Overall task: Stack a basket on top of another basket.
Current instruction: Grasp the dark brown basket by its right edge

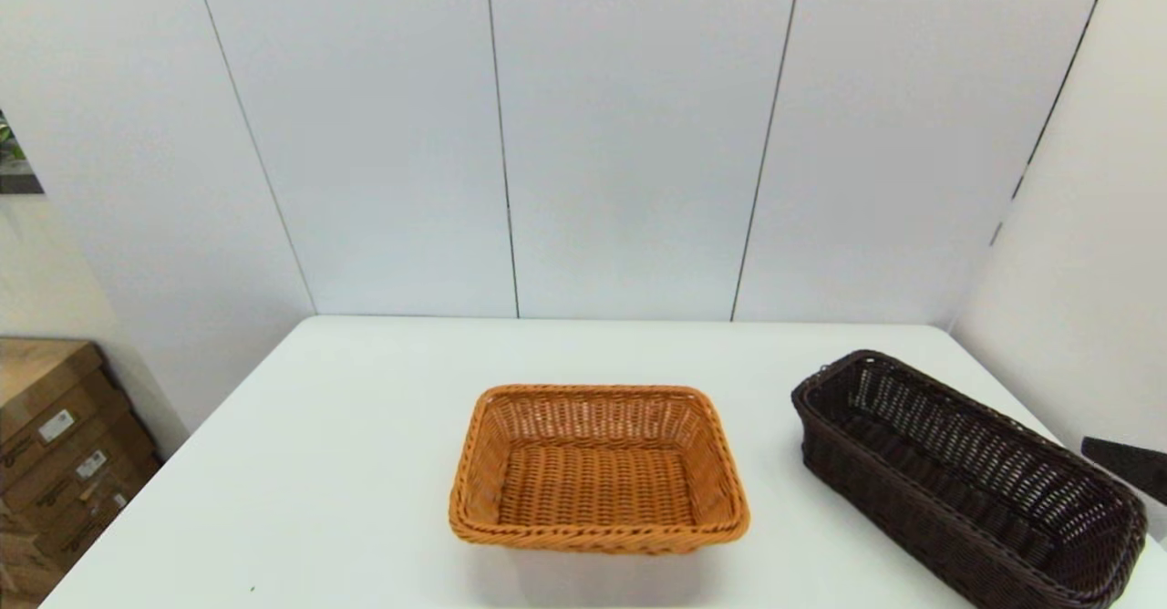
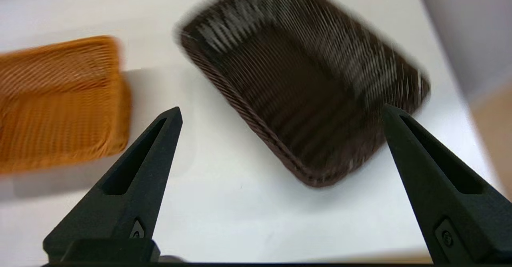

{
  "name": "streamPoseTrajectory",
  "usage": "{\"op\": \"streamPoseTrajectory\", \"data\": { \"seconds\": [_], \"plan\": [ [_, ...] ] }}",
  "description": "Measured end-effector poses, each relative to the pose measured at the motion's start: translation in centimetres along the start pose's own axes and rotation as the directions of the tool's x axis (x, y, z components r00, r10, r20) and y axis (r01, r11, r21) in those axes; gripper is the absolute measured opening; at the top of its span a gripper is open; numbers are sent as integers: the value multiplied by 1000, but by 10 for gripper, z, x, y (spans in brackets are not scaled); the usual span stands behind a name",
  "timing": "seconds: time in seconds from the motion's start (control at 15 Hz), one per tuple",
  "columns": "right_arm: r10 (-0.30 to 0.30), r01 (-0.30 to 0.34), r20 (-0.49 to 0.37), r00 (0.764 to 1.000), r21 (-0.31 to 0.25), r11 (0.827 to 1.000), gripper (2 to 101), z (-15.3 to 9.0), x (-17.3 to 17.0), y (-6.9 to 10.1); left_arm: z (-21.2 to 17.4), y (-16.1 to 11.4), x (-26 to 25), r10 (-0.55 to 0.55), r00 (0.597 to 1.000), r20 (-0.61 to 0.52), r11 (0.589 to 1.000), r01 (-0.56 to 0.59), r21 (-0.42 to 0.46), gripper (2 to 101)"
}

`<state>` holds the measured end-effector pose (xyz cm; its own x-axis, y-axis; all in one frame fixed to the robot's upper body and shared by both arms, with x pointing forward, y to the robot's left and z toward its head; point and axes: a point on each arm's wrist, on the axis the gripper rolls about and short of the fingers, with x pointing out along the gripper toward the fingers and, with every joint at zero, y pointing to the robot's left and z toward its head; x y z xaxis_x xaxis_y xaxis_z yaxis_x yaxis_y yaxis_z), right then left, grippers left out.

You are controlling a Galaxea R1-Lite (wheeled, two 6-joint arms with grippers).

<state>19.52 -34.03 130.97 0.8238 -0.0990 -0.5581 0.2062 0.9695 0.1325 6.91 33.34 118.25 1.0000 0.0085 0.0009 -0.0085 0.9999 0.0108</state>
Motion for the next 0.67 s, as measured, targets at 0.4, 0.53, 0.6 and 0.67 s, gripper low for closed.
{"op": "streamPoseTrajectory", "data": {
  "seconds": [0.4,0.53,0.6,0.67],
  "plan": [
    [-179,319,-402,898,314,894,977,3,41,-2,0,0,0,0,1000,0,1000,0,0,978],
    [-216,402,-483,848,322,857,977,2,51,-4,0,0,0,0,1000,0,1000,0,0,978],
    [-226,428,-508,831,326,843,977,3,57,-4,0,0,0,0,1000,0,1000,0,0,978],
    [-234,452,-526,818,336,826,977,5,63,-5,0,0,0,0,1000,0,1000,0,0,978]
  ]
}}
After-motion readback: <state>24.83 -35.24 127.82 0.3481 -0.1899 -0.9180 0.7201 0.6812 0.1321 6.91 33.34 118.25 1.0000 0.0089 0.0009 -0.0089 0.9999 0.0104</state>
